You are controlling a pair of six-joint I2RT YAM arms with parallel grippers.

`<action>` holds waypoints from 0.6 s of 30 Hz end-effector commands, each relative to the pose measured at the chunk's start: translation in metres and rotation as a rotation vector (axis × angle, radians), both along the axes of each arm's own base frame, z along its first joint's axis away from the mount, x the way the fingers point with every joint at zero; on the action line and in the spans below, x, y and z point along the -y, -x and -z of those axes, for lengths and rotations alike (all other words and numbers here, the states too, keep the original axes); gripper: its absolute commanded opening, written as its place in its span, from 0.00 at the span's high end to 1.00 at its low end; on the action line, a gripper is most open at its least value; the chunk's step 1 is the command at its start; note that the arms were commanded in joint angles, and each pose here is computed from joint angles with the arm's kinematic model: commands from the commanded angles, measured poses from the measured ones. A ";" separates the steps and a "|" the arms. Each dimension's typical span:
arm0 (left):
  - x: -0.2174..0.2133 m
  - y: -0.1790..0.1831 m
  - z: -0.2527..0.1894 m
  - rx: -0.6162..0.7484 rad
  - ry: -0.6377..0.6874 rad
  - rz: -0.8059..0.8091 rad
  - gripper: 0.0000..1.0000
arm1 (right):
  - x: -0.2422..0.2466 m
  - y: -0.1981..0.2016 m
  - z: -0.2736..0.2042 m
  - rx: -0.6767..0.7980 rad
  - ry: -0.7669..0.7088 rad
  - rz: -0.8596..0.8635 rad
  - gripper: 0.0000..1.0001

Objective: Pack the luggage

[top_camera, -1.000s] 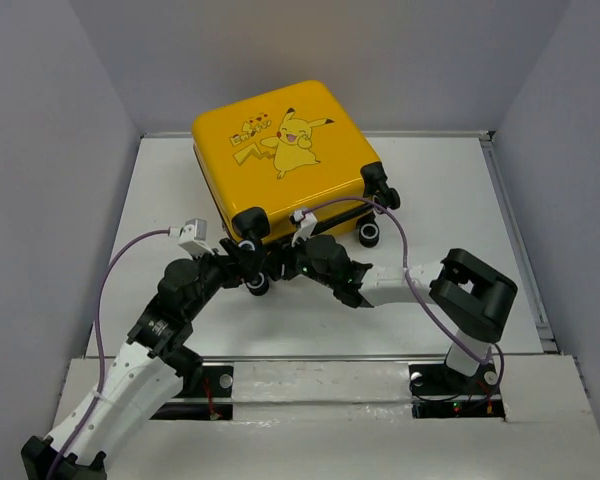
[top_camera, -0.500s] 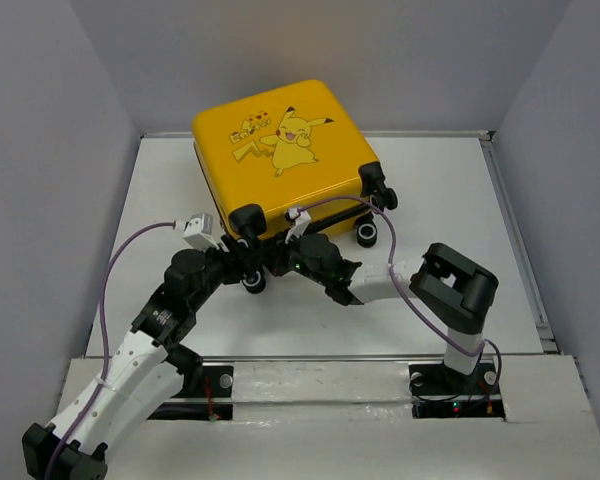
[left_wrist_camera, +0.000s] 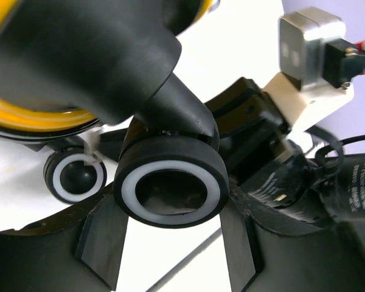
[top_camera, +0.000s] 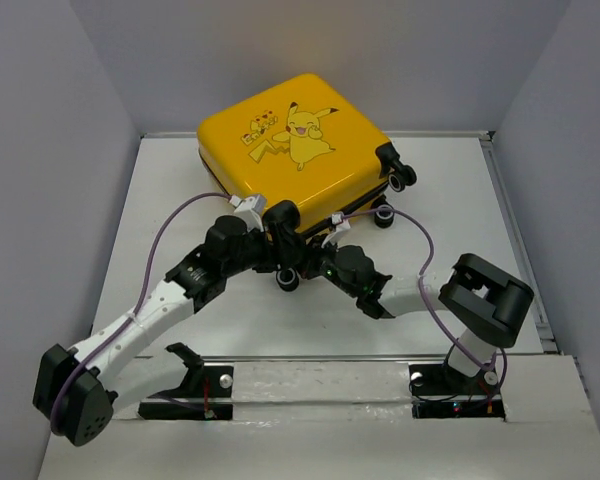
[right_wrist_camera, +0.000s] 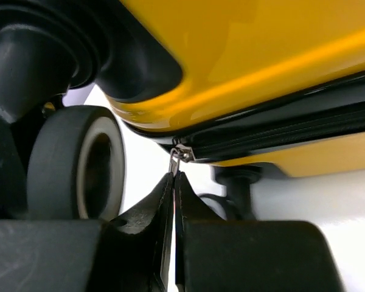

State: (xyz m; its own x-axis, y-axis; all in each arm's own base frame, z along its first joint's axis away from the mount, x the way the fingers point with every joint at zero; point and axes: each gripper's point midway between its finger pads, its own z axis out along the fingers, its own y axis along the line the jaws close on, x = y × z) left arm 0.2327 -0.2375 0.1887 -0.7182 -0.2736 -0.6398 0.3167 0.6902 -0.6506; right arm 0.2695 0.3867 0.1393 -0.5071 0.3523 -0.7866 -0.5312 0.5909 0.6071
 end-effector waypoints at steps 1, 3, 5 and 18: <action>0.060 -0.021 -0.145 0.330 0.266 0.085 0.94 | -0.030 0.027 -0.053 0.048 -0.226 -0.132 0.93; 0.081 -0.019 -0.163 0.329 0.309 0.136 0.94 | -0.046 0.041 -0.055 0.042 -0.273 -0.188 0.93; 0.093 -0.017 -0.180 0.346 0.336 0.161 0.94 | -0.062 0.050 -0.065 0.046 -0.354 -0.235 0.93; 0.073 -0.003 -0.191 0.394 0.286 0.090 0.94 | -0.053 0.053 -0.073 0.057 -0.482 -0.153 0.93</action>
State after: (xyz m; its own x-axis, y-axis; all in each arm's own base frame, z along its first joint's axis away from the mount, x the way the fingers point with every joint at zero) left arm 0.2316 -0.2857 0.2062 -0.7700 -0.1536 -0.6193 0.3176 0.7496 -0.5808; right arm 0.2519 0.4380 0.1054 -0.6364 0.5051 -0.5830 -0.4217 0.4052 0.8112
